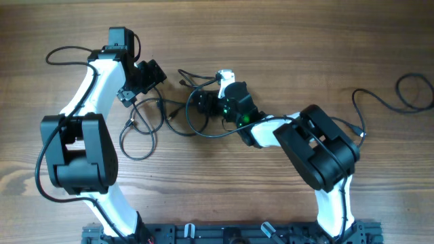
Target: Untangle cables
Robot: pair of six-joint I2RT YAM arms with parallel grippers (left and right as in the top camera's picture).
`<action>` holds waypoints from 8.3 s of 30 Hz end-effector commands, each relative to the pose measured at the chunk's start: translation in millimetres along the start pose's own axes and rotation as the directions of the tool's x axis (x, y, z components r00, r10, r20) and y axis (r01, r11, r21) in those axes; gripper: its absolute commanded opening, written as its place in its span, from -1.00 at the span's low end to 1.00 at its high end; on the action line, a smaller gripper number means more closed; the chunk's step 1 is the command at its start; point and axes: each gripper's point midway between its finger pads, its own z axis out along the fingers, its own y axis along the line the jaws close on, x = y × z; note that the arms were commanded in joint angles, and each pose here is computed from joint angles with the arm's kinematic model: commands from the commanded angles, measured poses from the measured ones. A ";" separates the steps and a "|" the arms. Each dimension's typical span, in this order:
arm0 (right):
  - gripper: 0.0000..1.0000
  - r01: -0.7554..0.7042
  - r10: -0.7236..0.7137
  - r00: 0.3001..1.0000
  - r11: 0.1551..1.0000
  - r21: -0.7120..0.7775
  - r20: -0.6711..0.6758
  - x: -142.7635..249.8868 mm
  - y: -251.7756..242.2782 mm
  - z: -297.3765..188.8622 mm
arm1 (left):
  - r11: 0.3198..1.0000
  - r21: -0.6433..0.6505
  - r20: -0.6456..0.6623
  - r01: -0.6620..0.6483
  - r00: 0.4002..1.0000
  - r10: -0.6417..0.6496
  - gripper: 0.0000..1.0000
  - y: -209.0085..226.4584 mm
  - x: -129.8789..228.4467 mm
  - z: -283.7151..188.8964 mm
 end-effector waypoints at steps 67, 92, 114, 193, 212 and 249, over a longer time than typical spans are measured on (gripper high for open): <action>-0.92 0.110 -0.378 0.865 0.784 0.611 0.330 -224.6 31.1 -253.8 | 0.999 0.040 -0.046 0.021 0.999 -0.020 1.00 -4.4 7.3 7.4; -0.92 -0.368 0.093 0.922 0.518 0.773 0.376 -196.9 -256.8 -306.7 | 0.999 0.045 -0.046 0.004 0.999 -0.001 1.00 -11.0 10.9 8.1; 1.00 -0.389 0.463 0.880 0.576 0.719 0.105 -95.9 -259.8 -263.8 | 0.998 0.055 -0.040 -0.019 0.999 0.021 1.00 -19.4 14.0 8.8; 0.60 -0.015 -0.035 0.862 0.995 -0.096 -0.506 20.7 56.3 -86.7 | 0.791 0.560 -0.552 0.246 0.822 0.136 -0.78 -92.5 116.4 -27.8; -0.91 0.010 -0.004 0.863 1.000 0.009 -0.505 27.0 43.2 -84.8 | 0.687 0.651 -0.608 0.321 0.762 0.220 -0.64 -109.0 124.3 -56.0; -0.91 0.359 -0.432 0.901 0.676 0.644 -0.049 -183.1 28.9 -182.1 | 0.993 0.121 -0.081 0.009 0.997 0.001 0.96 -15.3 35.6 36.6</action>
